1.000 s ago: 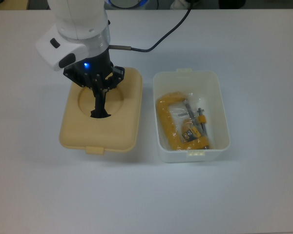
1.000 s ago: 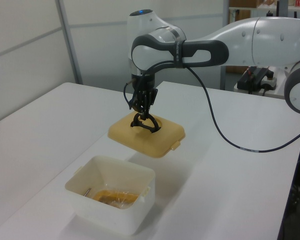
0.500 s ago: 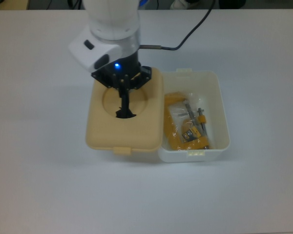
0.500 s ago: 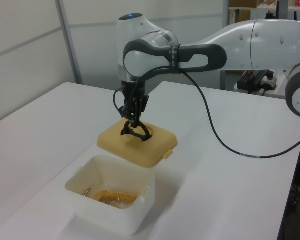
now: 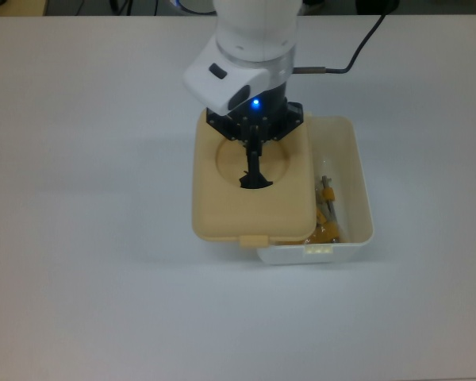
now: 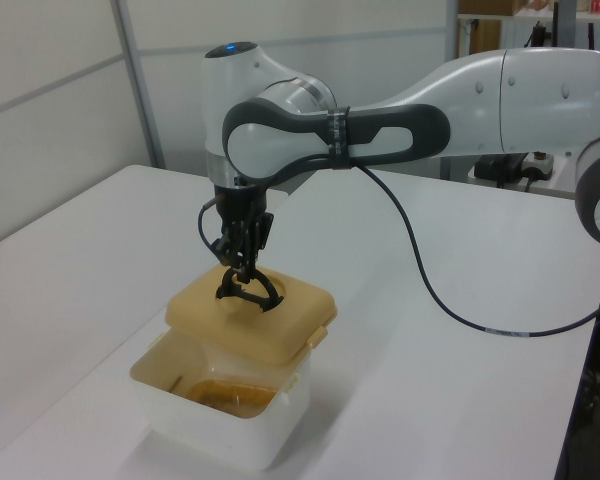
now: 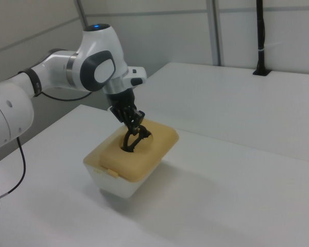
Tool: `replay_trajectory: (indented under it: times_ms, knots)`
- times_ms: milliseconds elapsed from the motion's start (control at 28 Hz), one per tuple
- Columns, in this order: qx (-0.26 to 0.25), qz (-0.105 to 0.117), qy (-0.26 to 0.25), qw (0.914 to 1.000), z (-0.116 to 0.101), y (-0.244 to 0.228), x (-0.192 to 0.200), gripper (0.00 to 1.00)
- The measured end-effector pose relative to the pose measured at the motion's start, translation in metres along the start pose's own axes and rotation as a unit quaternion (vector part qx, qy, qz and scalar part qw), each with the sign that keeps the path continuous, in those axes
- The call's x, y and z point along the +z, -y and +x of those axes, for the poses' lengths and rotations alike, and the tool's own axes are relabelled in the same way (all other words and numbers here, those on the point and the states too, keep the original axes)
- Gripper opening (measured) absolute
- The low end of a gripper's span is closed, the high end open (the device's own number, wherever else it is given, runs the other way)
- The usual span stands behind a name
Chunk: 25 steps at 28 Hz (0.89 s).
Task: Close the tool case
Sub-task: 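Lower the lid onto the box rim and press it down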
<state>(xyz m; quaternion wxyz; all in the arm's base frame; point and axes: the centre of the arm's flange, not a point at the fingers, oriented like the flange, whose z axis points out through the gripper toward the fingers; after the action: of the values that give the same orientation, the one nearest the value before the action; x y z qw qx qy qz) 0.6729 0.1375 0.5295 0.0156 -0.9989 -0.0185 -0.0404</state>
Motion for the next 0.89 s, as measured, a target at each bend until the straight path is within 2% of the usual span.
replay_trajectory:
  times_ms: [536, 893]
  knots:
    - [-0.032, 0.007, -0.005, 0.9994, -0.011, 0.058, -0.005, 0.11]
    - [-0.052, 0.011, 0.007, 0.9985, -0.016, 0.089, 0.010, 0.11]
